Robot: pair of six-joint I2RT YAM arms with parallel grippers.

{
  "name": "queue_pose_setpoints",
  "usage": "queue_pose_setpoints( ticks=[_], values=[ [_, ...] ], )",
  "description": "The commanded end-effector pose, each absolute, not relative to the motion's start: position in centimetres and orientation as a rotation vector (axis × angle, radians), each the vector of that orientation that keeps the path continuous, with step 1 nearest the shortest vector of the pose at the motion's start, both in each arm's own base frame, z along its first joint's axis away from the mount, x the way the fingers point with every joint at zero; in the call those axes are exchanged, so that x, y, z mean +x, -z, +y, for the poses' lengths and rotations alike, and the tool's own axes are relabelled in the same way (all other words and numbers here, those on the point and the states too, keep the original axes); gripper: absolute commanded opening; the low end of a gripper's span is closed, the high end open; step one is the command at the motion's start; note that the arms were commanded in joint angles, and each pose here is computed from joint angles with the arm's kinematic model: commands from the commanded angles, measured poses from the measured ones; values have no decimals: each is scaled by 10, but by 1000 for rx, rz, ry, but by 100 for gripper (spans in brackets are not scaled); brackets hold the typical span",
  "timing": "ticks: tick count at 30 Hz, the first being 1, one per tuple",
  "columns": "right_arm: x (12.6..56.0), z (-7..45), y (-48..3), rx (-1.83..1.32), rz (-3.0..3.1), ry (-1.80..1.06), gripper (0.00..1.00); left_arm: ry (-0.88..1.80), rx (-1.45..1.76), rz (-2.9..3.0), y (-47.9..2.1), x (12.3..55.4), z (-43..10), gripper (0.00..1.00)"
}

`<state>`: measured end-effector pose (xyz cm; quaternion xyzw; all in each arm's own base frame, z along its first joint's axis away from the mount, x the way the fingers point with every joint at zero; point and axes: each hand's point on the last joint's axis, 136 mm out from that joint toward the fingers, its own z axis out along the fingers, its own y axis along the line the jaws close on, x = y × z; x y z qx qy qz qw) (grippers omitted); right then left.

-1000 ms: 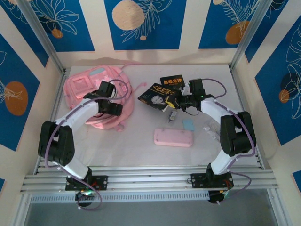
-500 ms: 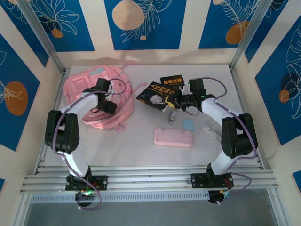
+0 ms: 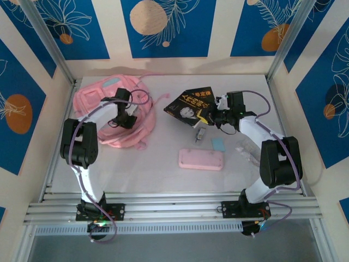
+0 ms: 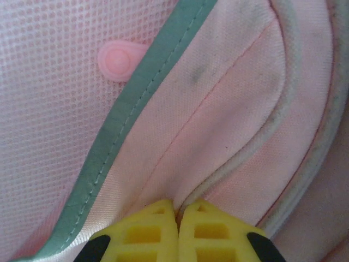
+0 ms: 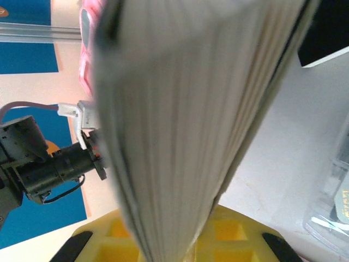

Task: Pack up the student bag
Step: Open the student bag at the top-left of the table, then place the book in the student bag.

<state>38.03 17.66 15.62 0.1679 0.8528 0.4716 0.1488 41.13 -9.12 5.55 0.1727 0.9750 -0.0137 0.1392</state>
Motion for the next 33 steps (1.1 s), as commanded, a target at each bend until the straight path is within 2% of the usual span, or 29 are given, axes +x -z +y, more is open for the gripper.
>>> queue_pose_setpoints(
  ticks=[1,6,11,26,33],
  values=[
    [379,171,-196,376,2340,-1375,0,215,434,2915,-51,394,-105,0],
    [374,156,-203,395,2326,-1327,0,425,294,2761,-124,411,-130,0],
    [367,149,-204,409,2321,-1312,0,495,256,2647,-180,422,-139,0],
    [342,184,-219,240,2312,-1395,0,657,255,2474,-261,447,-155,0],
    [340,222,-224,131,2302,-1483,0,804,189,2417,-278,454,-159,0]
  ],
)
